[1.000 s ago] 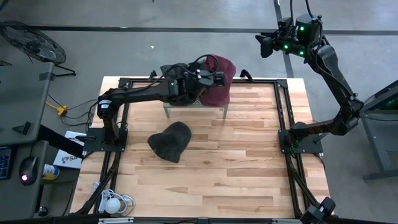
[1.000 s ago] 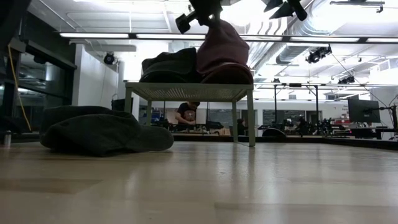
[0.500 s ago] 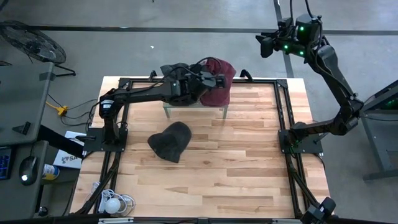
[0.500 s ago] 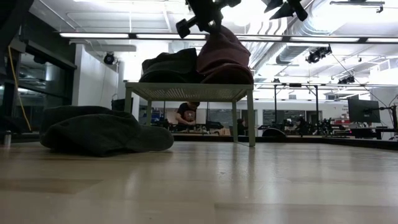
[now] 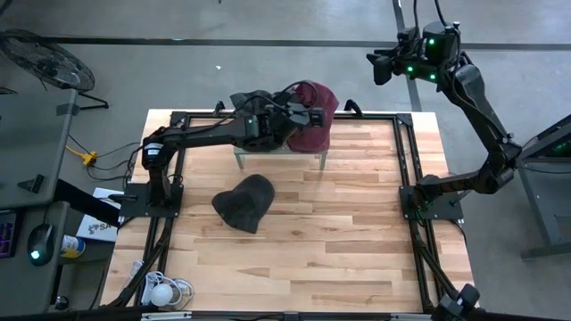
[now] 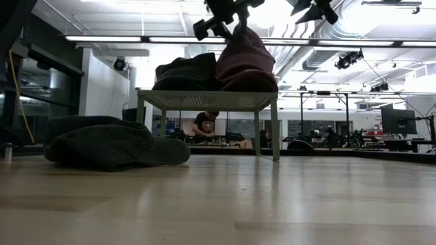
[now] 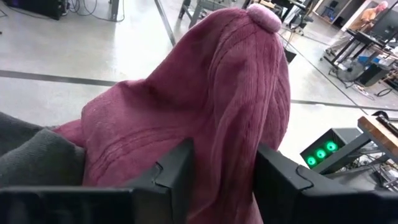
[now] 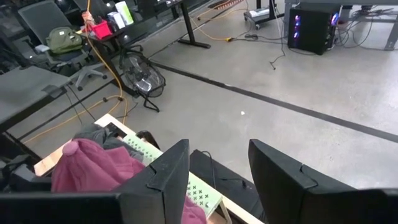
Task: Pick & Place hat
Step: Stack the red cap on the red caps on the shelf, then stack the black cap on the red caps on the shelf
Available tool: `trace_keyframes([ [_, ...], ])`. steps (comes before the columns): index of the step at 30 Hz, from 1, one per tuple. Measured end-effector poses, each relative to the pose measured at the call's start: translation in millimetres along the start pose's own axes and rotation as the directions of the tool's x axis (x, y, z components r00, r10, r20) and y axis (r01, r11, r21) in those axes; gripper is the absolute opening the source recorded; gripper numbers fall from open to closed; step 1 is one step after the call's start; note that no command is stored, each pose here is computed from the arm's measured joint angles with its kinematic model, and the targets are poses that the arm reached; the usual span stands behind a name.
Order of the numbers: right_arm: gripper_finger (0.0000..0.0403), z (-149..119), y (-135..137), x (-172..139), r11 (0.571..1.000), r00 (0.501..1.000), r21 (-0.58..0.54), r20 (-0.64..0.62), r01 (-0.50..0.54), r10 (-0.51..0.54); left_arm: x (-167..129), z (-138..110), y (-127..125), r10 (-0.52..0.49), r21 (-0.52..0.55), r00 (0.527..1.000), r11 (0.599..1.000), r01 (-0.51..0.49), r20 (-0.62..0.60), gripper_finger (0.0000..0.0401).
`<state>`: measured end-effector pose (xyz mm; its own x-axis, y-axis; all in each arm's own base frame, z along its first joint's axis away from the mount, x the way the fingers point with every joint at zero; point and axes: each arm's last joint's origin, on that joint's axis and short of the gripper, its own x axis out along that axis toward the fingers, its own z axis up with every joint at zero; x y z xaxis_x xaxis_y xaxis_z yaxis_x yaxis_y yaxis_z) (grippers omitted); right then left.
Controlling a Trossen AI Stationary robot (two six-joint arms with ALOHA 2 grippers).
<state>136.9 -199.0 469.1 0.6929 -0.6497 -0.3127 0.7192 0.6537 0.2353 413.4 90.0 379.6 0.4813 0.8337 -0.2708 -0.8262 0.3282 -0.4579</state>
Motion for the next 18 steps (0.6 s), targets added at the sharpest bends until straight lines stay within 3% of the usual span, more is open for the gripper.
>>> trace_keyframes([
  [18,0.0158,-3.4,1.6,-0.1,0.998,0.997,-0.01,-0.042,-0.062,0.062,-24.4,25.5,0.3,-0.036,0.038,0.999,0.999,0.035,0.038,0.0147],
])
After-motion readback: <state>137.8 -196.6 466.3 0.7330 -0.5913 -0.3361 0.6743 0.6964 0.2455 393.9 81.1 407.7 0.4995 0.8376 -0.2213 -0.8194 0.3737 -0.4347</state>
